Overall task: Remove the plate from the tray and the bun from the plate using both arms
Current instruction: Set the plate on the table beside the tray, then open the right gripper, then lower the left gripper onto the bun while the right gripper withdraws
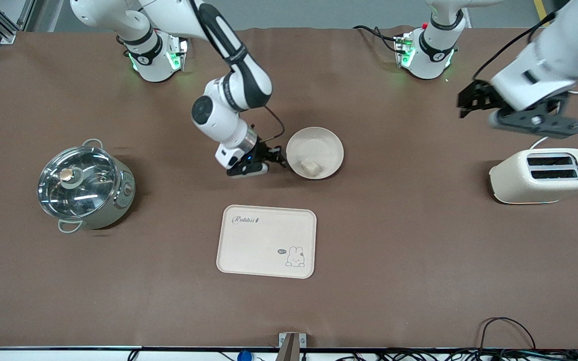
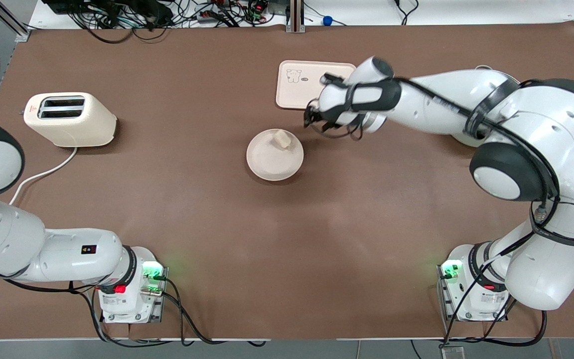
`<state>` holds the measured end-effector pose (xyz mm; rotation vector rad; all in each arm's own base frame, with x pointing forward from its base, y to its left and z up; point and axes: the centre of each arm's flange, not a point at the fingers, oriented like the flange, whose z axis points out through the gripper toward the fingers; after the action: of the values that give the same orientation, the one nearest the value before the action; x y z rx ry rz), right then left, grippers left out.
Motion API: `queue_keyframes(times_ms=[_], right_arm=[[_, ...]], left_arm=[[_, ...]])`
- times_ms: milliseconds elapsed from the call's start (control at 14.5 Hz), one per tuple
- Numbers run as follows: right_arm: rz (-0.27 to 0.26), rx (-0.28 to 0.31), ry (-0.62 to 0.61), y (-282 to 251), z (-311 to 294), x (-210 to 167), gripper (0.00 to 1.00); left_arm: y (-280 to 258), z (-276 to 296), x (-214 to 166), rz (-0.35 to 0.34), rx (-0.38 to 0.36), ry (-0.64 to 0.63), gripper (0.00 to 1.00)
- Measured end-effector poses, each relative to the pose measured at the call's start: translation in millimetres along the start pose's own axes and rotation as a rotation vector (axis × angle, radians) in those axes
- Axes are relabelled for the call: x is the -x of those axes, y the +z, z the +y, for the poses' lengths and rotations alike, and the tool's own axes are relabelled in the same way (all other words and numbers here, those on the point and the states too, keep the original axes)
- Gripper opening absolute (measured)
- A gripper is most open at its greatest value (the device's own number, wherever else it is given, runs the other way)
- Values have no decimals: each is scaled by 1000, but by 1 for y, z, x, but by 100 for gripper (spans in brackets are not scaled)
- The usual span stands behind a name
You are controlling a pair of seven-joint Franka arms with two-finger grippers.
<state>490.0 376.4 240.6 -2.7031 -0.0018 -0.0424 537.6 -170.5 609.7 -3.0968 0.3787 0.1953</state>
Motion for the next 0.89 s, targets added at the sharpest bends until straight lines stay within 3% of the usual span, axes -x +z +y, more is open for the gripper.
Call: queue_keyframes(times_ms=[138,344,619,894], right_arm=[[-34,40,-33,-47,24,-55,100],[-36,118,-71,-137,63,-123,100],[-32,272,-117,-243,120,-177,100],[-42,315,-68,-329,191,-198,100]], left_arm=[[24,33,-17,-19,15,-6,100],[53,90,-30,-20,40,-75,100],[93,168,-26,-31,40,-182,100],[141,257,-14,-37,25,-323,100]])
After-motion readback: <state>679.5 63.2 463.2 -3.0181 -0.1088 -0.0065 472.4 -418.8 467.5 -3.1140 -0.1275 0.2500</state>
